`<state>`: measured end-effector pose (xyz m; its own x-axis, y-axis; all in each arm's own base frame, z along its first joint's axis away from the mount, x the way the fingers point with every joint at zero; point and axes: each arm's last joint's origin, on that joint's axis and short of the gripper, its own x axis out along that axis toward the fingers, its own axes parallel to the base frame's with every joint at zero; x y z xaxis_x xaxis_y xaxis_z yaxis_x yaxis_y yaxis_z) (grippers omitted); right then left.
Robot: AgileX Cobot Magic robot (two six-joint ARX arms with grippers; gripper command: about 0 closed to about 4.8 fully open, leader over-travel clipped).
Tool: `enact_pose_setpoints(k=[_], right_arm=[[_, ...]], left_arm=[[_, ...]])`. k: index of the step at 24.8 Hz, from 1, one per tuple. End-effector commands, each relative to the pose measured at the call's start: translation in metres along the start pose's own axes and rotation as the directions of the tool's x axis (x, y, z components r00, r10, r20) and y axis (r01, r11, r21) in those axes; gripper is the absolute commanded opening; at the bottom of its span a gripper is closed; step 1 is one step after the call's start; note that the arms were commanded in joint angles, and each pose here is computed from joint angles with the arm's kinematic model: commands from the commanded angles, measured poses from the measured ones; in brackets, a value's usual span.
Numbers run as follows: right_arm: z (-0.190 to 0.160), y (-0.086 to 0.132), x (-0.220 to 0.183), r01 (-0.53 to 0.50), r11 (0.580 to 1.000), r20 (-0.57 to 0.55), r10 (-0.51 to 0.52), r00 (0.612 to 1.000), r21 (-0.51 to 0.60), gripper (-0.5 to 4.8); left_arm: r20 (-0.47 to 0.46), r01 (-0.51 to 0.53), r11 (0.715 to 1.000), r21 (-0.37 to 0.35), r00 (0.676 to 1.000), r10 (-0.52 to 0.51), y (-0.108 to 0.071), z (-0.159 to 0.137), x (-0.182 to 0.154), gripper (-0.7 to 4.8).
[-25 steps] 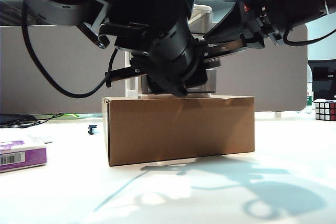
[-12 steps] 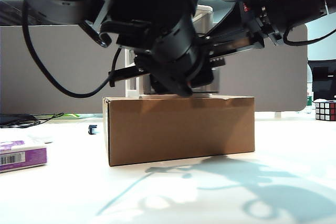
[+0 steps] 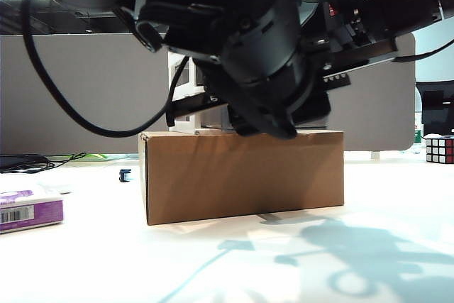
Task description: Open the third layer of the drawer on the table, pick up a pack of napkins on the table and put it in, and finally close the drawer.
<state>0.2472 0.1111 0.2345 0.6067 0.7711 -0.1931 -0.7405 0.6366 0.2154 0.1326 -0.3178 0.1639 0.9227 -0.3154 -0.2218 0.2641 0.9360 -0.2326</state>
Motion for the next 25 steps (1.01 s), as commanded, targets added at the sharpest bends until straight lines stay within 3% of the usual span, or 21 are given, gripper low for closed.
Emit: enact_pose_setpoints(k=[1,6,14,17,19,22,25], right_arm=[[0.003,0.001,0.000,-0.004,1.000,0.015,0.004,1.000,-0.012,-0.06],[0.003,0.001,0.000,-0.004,1.000,0.015,0.004,1.000,-0.012,-0.06],[0.003,0.001,0.000,-0.004,1.000,0.015,0.004,1.000,-0.012,-0.06],[0.003,0.001,0.000,-0.004,1.000,0.015,0.004,1.000,-0.012,-0.06],[0.003,0.001,0.000,-0.004,1.000,0.014,0.004,1.000,-0.011,-0.06],[0.003,0.001,0.000,-0.005,1.000,0.014,0.005,1.000,-0.007,-0.06],[0.003,0.001,0.000,-0.021,1.000,0.012,0.021,1.000,0.002,-0.06]], left_arm=[[-0.025,0.022,1.000,0.002,0.999,-0.022,-0.004,-0.004,-0.006,-0.06],[-0.048,0.076,0.996,-0.042,0.996,-0.078,-0.012,-0.009,-0.017,-0.06],[-0.075,0.140,0.990,-0.028,0.987,-0.141,-0.022,-0.015,-0.031,-0.06],[-0.083,0.172,0.984,0.046,0.982,-0.168,-0.027,-0.011,-0.043,-0.06],[-0.094,0.180,0.967,0.178,0.982,-0.165,-0.027,0.008,-0.072,-0.04],[-0.094,0.179,0.962,0.207,0.982,-0.163,-0.016,0.029,-0.095,0.31],[-0.098,0.177,0.961,0.215,0.982,-0.159,0.004,0.047,-0.110,0.31]])
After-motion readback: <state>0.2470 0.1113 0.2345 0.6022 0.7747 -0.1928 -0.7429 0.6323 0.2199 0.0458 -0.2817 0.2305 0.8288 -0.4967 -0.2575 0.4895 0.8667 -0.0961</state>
